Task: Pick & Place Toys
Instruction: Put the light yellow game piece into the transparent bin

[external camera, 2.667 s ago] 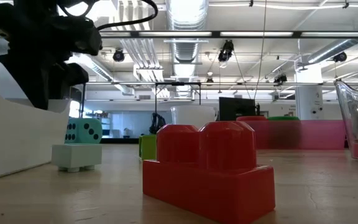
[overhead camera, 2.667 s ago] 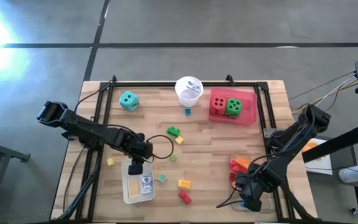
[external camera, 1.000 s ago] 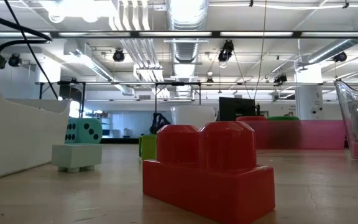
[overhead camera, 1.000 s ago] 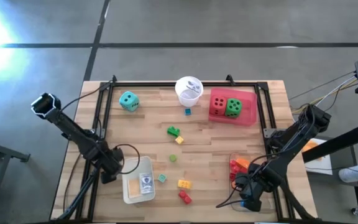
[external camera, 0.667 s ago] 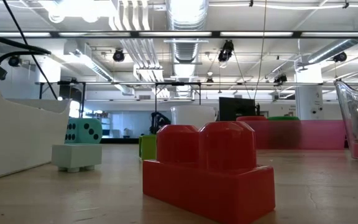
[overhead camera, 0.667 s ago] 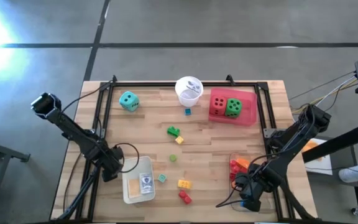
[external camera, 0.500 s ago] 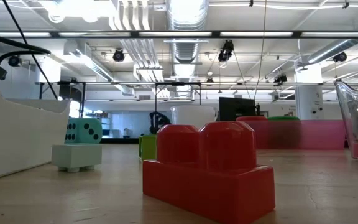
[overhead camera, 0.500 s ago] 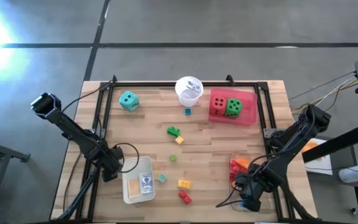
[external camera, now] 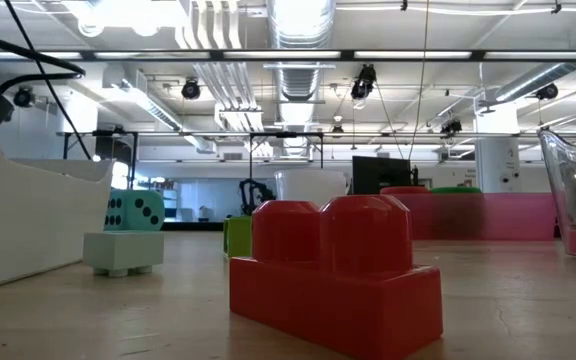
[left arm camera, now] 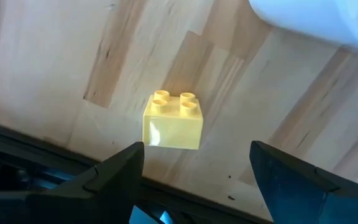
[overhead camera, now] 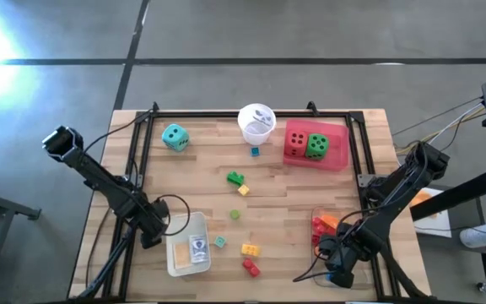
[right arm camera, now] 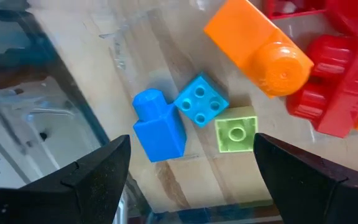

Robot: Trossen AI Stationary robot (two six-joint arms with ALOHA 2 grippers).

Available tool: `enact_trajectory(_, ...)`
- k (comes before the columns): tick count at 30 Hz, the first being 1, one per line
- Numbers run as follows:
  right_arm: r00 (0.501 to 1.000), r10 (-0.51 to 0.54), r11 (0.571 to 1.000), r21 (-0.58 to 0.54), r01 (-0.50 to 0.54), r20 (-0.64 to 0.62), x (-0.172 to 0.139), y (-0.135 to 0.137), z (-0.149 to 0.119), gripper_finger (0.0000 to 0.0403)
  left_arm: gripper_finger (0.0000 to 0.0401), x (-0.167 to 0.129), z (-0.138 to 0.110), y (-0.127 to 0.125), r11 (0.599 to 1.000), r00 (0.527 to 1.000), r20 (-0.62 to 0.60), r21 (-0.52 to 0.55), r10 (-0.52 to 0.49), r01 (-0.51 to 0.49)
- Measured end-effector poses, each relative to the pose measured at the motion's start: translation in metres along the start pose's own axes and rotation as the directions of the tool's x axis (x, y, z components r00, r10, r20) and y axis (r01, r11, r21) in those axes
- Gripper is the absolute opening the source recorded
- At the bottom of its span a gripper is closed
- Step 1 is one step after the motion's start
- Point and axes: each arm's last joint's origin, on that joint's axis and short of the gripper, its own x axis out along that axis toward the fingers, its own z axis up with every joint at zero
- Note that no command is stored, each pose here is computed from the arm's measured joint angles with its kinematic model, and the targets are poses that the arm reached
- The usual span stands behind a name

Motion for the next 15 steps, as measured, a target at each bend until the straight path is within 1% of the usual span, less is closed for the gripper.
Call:
enact_trajectory(4,1.0,0.011,1.0,-0.002,-0.011,0.001,0.0,0.001,0.0003,0.0334,0.0294,0.0,0.0002,0.0002,1.0,1.0,0.009,-0.028,0.005,-0.005)
enact_trajectory(8,1.0,0.014,1.0,0.016,-0.014,0.001,-0.0002,0.001,0.0012,0.0334,0.0294,-0.0001,0.0019,0.0011,0.999,0.998,0.053,-0.046,0.025,-0.023)
enact_trajectory(12,1.0,0.026,0.999,0.033,-0.026,0.003,-0.0009,0.0011,0.0044,0.0334,0.0294,0.0008,0.0022,0.0016,0.999,0.997,0.059,-0.014,0.046,-0.045)
enact_trajectory(15,0.999,0.038,0.998,0.043,-0.038,0.004,-0.0016,0.0009,0.0078,0.0334,0.0294,0.0055,0.0035,0.0,0.996,0.996,0.041,0.041,0.078,-0.08)
